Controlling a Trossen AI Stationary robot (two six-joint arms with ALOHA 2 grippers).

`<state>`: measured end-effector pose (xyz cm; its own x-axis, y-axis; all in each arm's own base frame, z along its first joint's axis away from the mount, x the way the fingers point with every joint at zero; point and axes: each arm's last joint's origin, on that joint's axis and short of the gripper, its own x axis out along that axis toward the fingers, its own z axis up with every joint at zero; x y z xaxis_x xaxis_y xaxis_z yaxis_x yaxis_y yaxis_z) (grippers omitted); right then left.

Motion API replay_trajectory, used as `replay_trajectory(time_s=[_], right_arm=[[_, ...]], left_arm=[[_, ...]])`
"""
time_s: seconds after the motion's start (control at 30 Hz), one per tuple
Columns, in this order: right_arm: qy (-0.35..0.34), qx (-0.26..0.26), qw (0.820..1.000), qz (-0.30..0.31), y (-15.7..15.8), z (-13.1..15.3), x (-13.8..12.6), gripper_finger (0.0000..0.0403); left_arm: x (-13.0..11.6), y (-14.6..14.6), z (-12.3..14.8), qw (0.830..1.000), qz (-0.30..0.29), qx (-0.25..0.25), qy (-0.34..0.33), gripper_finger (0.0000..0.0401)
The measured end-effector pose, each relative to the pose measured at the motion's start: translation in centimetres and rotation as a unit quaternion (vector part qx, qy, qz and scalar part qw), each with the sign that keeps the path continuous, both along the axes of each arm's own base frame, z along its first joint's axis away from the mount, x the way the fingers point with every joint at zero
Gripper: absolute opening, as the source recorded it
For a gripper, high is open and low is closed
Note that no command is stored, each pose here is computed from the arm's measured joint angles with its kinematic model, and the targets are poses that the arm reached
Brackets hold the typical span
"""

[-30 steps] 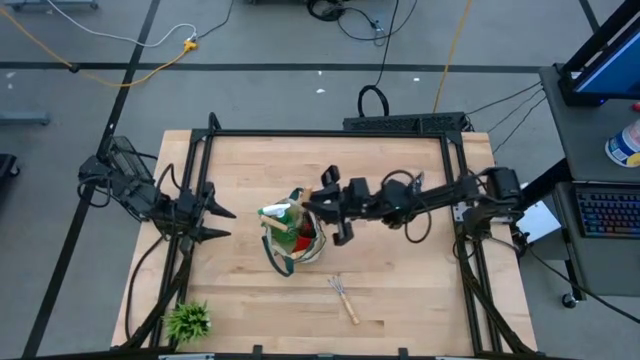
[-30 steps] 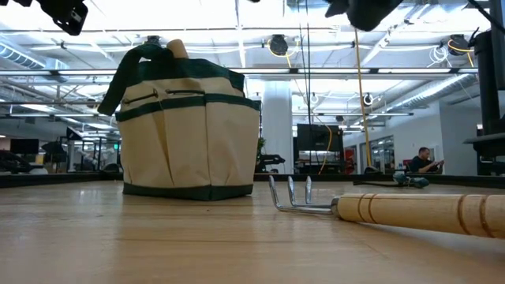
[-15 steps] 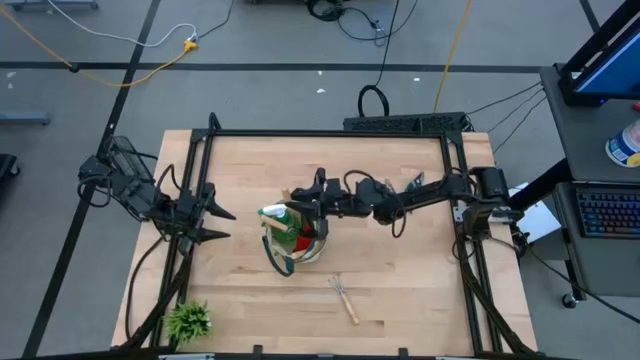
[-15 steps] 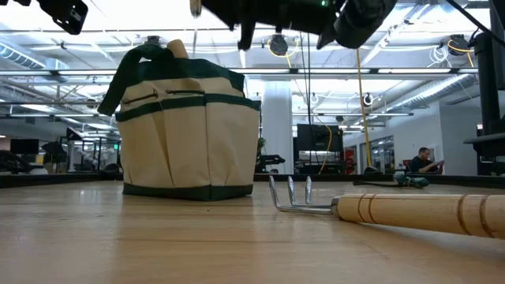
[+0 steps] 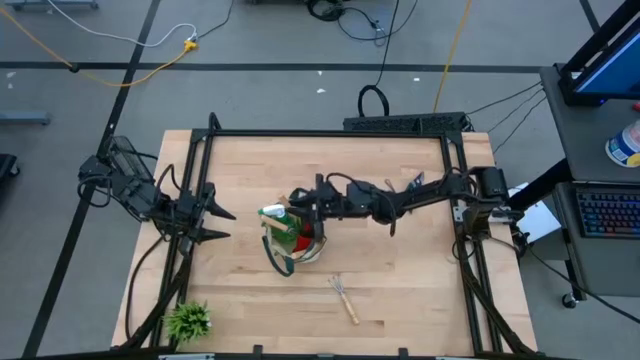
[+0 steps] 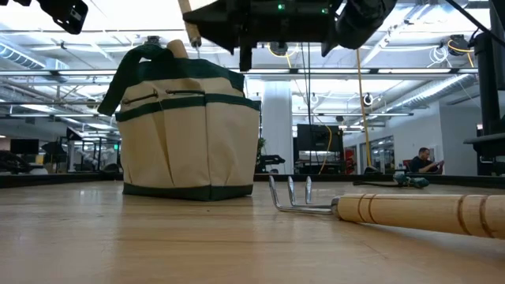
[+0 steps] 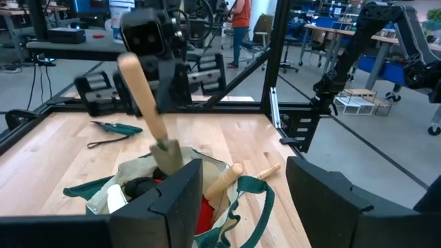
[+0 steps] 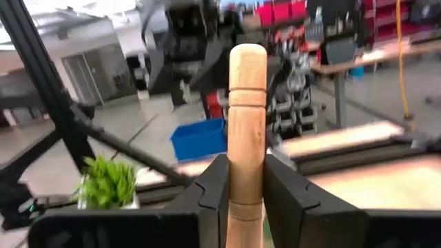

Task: Pick & Place Garden tools in Gardening bag
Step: Put the trowel into the gardening bag

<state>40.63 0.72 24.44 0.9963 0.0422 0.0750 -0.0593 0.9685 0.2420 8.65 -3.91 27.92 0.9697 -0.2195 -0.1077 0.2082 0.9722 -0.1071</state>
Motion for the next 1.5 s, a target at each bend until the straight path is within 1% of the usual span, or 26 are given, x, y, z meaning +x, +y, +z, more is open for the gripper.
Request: replay_trajectory(time_s=[0.4,0.57,0.63,0.77,1.13,1.23,1.3,1.5], right_arm=[[0.086,0.012,0.996,0.013,0.9,-1.7,0.0,0.0055],[0.109,-0.002,0.994,0.015,1.0,-2.1,-0.1,0.0055],[0.118,-0.004,0.993,0.025,1.0,-2.3,-0.1,0.0055],[0.126,-0.008,0.991,0.038,1.1,-2.4,-0.2,0.0055],[0.149,-0.015,0.988,0.036,0.8,-2.9,-0.2,0.0055],[0.152,-0.012,0.988,0.035,0.8,-4.2,0.3,0.0055],[0.160,0.001,0.986,0.035,0.8,-5.1,0.5,0.0055],[0.148,0.033,0.988,0.042,0.8,-6.8,1.3,0.0055]], left_arm=[[0.0,0.0,0.0,1.000,0.000,0.001,-0.001,0.0216],[0.0,0.0,0.1,1.000,0.000,0.002,-0.003,0.0216],[0.0,0.0,0.1,1.000,0.000,0.002,-0.003,0.0216],[0.0,0.0,0.1,1.000,0.000,0.000,-0.003,0.0216],[0.0,0.0,0.1,1.000,0.000,0.000,-0.003,0.0216],[0.0,0.0,0.1,1.000,0.001,0.000,-0.004,0.0216],[0.0,0.0,0.1,1.000,0.001,0.000,-0.004,0.0216],[0.0,0.0,0.1,1.000,0.001,-0.002,-0.003,0.0216]])
